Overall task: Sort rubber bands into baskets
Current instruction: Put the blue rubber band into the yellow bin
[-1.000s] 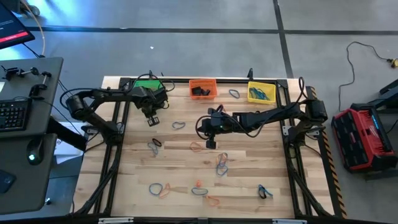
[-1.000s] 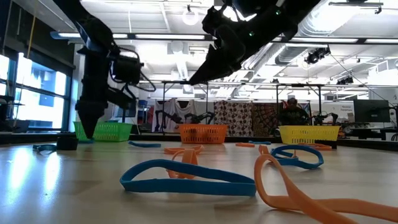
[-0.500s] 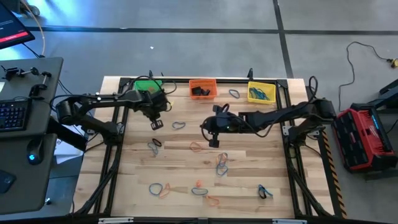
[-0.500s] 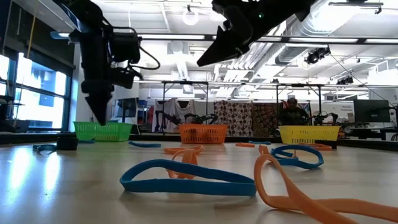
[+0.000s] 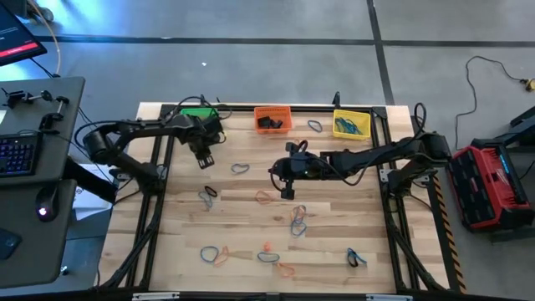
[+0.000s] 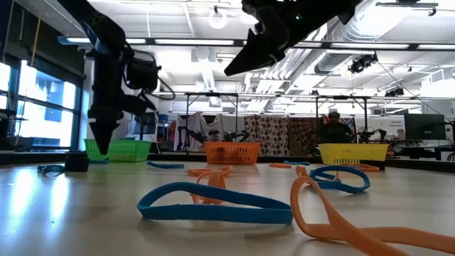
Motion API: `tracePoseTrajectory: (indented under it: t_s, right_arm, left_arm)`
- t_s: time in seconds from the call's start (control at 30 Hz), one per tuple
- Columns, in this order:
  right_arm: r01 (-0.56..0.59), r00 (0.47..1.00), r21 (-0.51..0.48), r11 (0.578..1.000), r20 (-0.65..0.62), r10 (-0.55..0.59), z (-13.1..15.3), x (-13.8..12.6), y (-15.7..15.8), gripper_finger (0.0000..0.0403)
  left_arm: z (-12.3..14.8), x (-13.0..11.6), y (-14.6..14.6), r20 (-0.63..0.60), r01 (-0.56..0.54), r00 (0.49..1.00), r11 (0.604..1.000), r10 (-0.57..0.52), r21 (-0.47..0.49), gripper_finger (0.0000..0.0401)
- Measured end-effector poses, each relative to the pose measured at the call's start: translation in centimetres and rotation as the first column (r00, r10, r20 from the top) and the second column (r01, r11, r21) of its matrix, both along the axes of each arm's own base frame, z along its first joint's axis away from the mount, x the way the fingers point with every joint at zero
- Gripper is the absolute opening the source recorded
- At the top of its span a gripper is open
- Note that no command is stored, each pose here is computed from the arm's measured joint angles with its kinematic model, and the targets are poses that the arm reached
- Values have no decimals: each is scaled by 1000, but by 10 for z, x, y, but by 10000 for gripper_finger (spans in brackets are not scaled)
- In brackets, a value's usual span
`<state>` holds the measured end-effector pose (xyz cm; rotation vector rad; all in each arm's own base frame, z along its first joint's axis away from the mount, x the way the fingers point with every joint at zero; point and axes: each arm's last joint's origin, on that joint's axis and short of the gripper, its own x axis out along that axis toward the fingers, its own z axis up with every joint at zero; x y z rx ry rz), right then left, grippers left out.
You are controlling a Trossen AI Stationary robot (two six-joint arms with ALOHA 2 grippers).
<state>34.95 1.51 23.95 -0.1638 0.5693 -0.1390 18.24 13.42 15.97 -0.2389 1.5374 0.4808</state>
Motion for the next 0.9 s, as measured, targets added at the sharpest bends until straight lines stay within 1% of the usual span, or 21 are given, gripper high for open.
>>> tracePoseTrajectory:
  t_s: [0.2,0.4,0.53,0.63,0.7,0.83,0.9]
  right_arm:
    - [0,1000,0,1000,-3,0,0,0,0,0]
    - [0,1000,-1,1000,-9,0,-1,0,0,0]
    - [-1,1000,-3,1000,-23,1,-2,-1,0,0]
    - [-2,999,-6,1000,-52,1,-4,-3,0,0]
    - [-7,998,-15,1000,-70,6,-5,-4,0,0]
    - [-22,993,-30,999,-113,19,-6,-8,2,0]
    - [-28,991,-31,999,-129,24,-4,-11,3,0]
  left_arm:
    - [-15,-10,17,-59,-86,995,995,84,-48,108]
    - [-23,-12,23,-87,-122,989,990,116,-68,100]
    - [-24,-11,21,-87,-110,991,990,102,-89,72]
    - [-24,-10,19,-63,-85,995,986,77,-145,29]
    - [-24,-9,16,-62,-62,997,987,53,-151,8]
    - [-23,-5,11,-62,-15,998,988,5,-152,7]
    - [-21,-2,6,-32,8,999,985,-14,-175,3]
